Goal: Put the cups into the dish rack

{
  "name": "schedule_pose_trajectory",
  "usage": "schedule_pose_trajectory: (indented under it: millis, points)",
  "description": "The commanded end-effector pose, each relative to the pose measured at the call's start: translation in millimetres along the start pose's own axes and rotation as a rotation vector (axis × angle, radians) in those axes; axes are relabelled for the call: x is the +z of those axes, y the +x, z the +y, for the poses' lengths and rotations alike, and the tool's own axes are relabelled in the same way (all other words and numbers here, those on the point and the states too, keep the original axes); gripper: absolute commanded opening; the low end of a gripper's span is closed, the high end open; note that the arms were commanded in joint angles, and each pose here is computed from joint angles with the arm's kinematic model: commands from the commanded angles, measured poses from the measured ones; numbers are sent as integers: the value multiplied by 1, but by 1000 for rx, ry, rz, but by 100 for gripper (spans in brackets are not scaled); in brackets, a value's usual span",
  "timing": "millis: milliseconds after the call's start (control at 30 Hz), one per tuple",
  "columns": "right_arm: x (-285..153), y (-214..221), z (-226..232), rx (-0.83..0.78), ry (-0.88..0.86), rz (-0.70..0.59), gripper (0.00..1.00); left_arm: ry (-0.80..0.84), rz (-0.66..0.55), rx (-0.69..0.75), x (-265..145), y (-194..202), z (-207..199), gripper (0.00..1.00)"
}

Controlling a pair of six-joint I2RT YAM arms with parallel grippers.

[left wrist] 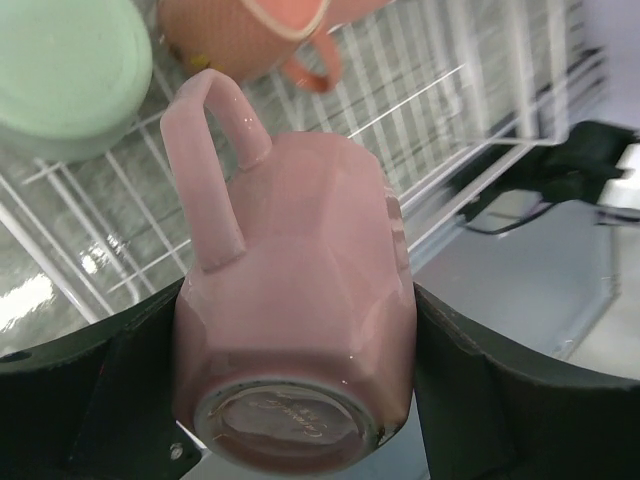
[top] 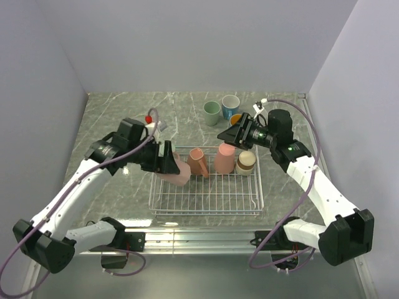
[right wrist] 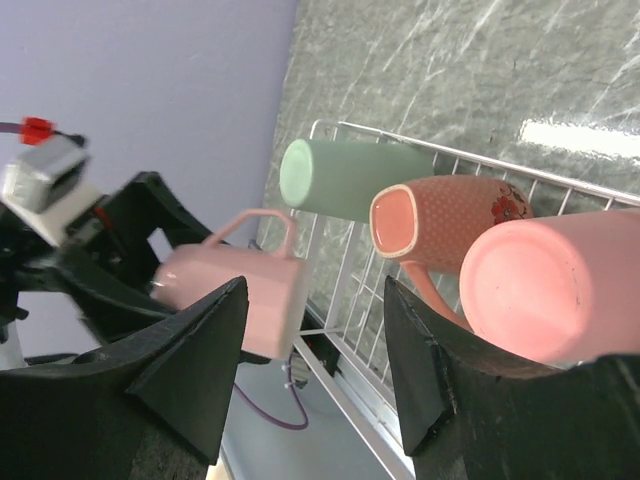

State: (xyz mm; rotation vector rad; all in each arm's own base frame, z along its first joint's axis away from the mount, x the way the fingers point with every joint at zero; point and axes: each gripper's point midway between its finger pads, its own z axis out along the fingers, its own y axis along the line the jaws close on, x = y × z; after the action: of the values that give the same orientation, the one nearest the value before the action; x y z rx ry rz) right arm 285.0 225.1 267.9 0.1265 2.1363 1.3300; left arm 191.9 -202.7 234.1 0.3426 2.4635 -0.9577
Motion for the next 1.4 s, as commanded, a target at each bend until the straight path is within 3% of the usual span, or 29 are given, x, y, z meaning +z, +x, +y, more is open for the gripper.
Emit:
schedule_pose_trajectory:
  millis: [0, 267, 700, 1067, 1300, 1367]
  points:
    - [-9, -1, 5, -36, -16, -32, 64, -72, -14, 75, 5, -8, -1, 0]
    - [-13, 6, -4, -23, 3, -42, 63, -267, 28, 156, 24, 3, 10, 0]
    - [-10, 1, -5, -19, 23, -45, 63, -346, 139, 249, 51, 39, 13, 0]
    - [-1, -29, 8, -67, 39, -54, 63, -444, 236, 272, 72, 55, 29, 0]
    - [2, -71, -13, -52, 200, -117, 62, -506, 291, 285, 85, 64, 37, 0]
    - [-2, -85, -40, -19, 333, -150, 62, -524, 300, 287, 87, 66, 39, 0]
